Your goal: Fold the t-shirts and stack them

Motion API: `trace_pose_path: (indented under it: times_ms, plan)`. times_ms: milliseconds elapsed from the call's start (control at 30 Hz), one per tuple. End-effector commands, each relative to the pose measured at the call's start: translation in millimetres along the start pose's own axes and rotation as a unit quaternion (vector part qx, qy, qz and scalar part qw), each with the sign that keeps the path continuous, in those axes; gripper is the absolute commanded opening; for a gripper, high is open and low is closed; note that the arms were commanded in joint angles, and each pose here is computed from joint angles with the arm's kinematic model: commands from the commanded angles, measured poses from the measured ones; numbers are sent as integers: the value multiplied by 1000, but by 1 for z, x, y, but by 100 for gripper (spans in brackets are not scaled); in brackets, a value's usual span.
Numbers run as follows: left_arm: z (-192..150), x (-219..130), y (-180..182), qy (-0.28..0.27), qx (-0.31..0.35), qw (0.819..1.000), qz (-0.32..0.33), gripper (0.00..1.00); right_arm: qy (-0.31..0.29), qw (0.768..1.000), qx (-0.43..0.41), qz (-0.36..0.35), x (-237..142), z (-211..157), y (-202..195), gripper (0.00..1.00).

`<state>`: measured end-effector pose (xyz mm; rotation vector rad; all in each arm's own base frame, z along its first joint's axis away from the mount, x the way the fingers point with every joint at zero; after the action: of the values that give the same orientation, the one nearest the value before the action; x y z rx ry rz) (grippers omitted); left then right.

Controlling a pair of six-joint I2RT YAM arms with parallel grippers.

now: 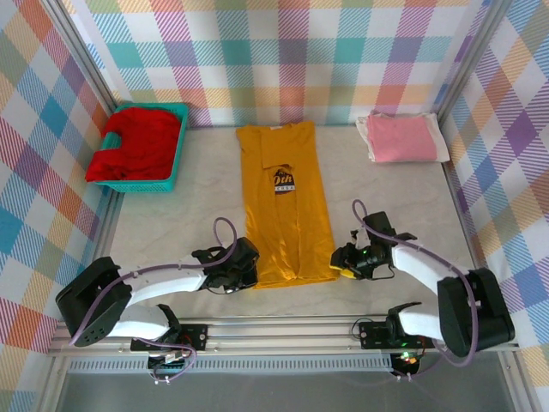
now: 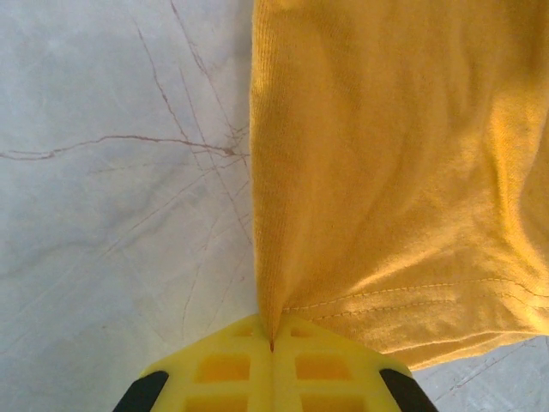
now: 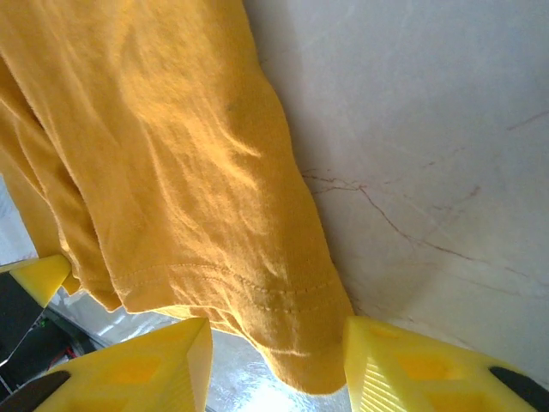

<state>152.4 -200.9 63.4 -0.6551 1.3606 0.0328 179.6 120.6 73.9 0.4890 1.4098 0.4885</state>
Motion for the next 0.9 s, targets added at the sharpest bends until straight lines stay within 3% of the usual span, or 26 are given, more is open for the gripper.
trace_pose_path:
  times_ms: [0, 267, 367, 533, 867]
  plan:
    - [-2, 1, 15, -9, 2, 1000, 25, 0, -5, 1000, 0, -21, -6, 0, 0, 44]
    - [-1, 3, 17, -10, 1, 1000, 23, 0, 17, 1000, -9, 0, 10, 5, 5, 44]
    - [-1, 4, 17, -10, 2, 1000, 22, 0, 29, 999, -13, 16, 18, 5, 11, 40]
    - [0, 1, 19, -17, -2, 1000, 15, 0, 34, 999, -14, 16, 27, 5, 15, 18]
    - [6, -15, 24, -42, -7, 999, 0, 0, 29, 999, -20, 29, 20, 4, 37, 0]
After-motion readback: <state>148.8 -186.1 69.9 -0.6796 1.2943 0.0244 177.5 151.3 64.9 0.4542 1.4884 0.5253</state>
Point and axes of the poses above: each hand's point on the last joint's axis, 136 mm out from that joint toward the fingers, its own x axis out along the fingers, its own y axis along the line the jaws close on, z = x × y, the point moved 5 cm from there along -x, back along the fingers, and after that the axes turned 14 degrees about -x, right-handed, at the moved point
